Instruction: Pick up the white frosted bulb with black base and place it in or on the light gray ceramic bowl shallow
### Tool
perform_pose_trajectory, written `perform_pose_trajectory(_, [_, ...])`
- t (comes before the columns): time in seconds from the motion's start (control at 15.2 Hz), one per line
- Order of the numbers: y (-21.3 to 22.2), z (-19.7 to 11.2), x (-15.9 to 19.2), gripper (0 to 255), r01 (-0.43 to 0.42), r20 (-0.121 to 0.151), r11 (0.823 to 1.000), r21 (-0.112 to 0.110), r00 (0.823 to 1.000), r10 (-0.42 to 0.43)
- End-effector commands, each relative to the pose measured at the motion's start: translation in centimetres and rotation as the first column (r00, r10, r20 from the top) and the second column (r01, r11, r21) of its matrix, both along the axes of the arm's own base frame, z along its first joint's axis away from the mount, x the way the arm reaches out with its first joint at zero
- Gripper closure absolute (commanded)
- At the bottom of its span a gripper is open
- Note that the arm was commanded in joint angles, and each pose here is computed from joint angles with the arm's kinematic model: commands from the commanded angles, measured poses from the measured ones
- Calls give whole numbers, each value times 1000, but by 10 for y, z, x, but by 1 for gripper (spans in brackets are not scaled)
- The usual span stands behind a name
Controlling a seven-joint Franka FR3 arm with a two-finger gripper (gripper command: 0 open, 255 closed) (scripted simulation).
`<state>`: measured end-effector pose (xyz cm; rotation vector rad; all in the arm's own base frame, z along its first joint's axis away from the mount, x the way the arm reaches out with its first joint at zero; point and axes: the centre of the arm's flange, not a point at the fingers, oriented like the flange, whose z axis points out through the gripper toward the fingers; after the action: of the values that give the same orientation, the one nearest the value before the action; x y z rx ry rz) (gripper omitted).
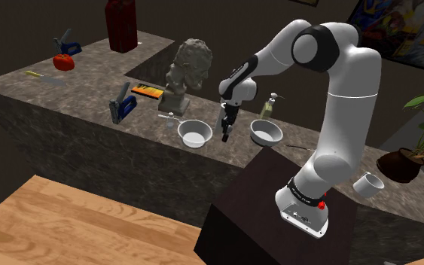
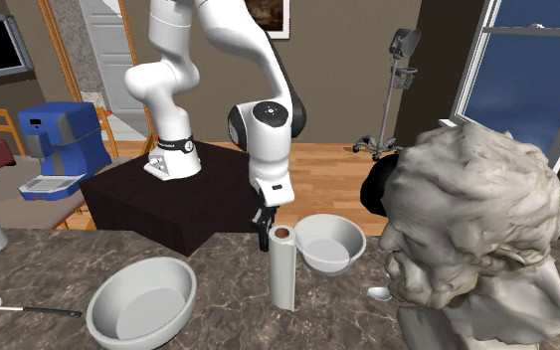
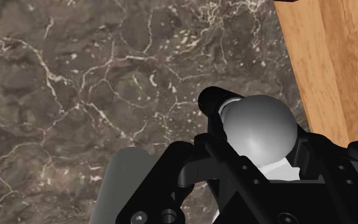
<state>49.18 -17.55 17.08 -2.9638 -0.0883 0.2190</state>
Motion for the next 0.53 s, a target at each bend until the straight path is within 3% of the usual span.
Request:
perform_pose_trajectory(0.0, [0,11,0,255,0,0,1000,0,1000,0])
perform_pose_trajectory(0.46, [0,47,0,255,0,0,1000,0,1000,0])
